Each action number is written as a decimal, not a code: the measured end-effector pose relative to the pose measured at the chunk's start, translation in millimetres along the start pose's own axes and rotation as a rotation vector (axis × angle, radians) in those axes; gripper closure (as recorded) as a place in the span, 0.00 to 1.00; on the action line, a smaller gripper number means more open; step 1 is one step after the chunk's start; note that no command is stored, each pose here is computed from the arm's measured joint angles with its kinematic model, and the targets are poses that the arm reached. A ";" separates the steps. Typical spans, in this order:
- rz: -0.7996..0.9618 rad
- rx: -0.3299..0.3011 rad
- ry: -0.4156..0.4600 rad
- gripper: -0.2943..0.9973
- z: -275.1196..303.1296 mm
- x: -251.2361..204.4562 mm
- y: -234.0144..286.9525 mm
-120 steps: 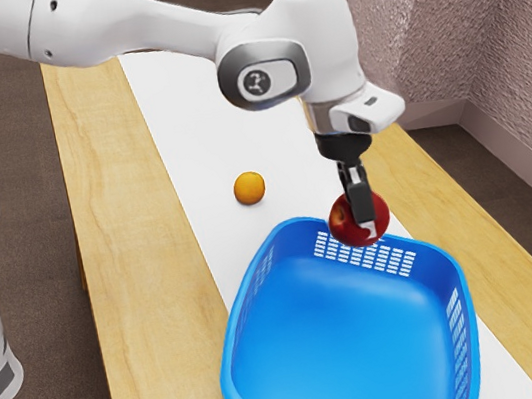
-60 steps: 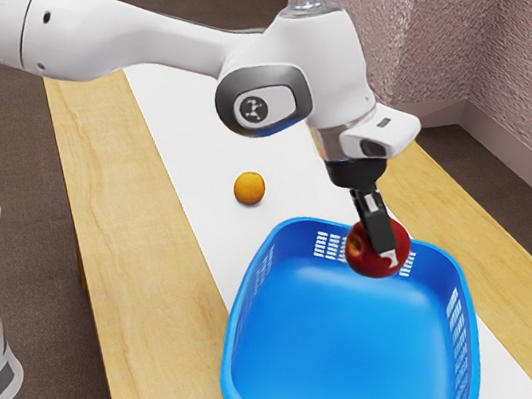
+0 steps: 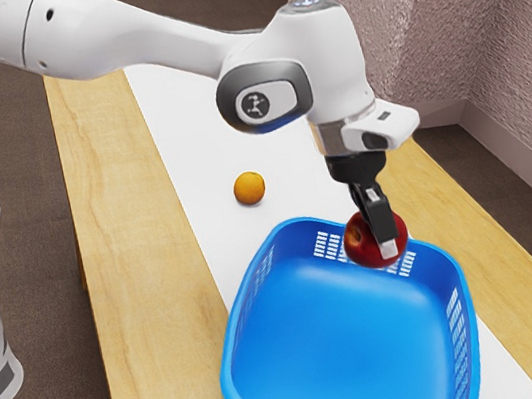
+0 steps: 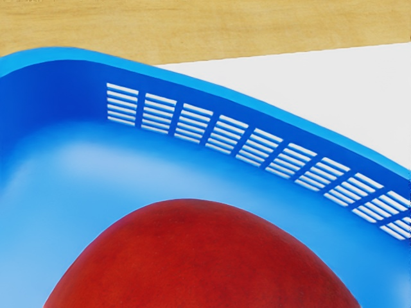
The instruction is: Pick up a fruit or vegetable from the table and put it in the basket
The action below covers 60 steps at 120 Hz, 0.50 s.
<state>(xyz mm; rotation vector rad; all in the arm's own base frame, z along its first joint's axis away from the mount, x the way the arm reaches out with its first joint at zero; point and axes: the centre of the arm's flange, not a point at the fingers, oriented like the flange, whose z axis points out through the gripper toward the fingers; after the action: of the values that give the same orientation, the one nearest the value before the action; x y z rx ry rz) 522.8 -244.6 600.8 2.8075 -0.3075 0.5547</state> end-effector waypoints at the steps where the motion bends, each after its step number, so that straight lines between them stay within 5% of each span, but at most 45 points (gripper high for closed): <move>1: 0.000 0.000 0.000 0.31 -0.1 0.1 0.2; 60: -0.150 0.007 -0.021 0.23 16.0 10.2 -52.1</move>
<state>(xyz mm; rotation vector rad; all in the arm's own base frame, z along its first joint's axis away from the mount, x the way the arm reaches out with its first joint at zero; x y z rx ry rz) 550.9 -201.7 579.5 2.8144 -0.0981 0.4930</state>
